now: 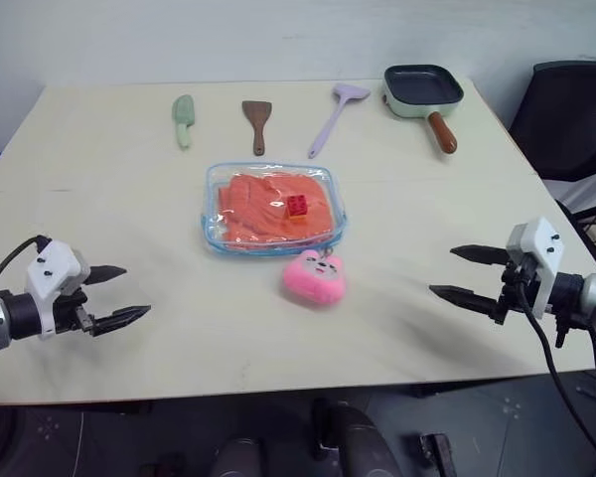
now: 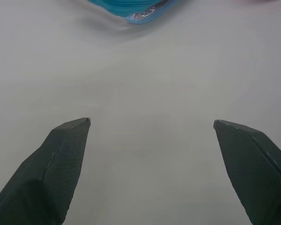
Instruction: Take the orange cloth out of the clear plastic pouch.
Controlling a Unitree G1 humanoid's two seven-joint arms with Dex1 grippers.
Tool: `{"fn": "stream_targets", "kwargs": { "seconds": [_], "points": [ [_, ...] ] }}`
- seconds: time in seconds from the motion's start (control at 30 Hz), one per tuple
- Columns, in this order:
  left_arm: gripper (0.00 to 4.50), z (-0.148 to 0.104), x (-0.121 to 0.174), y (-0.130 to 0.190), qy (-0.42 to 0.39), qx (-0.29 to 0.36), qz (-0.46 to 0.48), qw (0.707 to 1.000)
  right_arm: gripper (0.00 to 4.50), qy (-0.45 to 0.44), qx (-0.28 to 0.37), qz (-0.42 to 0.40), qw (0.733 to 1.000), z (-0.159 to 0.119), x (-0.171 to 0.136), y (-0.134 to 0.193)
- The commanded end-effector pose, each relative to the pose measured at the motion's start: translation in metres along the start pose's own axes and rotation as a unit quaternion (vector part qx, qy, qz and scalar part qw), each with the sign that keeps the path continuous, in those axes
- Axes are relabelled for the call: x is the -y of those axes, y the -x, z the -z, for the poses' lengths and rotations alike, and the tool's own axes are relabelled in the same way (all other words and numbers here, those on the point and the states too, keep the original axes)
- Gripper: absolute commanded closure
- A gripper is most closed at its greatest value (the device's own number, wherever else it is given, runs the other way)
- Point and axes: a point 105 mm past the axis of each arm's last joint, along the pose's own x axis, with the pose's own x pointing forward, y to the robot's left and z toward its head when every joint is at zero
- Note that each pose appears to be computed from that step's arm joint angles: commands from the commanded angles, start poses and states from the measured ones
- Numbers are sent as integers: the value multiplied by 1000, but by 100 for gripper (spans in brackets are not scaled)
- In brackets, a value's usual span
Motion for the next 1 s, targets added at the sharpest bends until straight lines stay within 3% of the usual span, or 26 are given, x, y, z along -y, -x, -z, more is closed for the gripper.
{"fn": "stream_targets", "kwargs": {
  "seconds": [0.03,0.6,1.0],
  "points": [
    [0,-7,-2,6,-21,11,-13,1000,2,23,9,4,1000,-9,3,1],
    [0,-13,-2,-10,-4,28,-29,999,2,25,14,4,1000,-11,-2,-4],
    [0,-54,-3,-32,-38,98,14,994,2,13,29,-10,999,-23,-14,-6]
  ]
}}
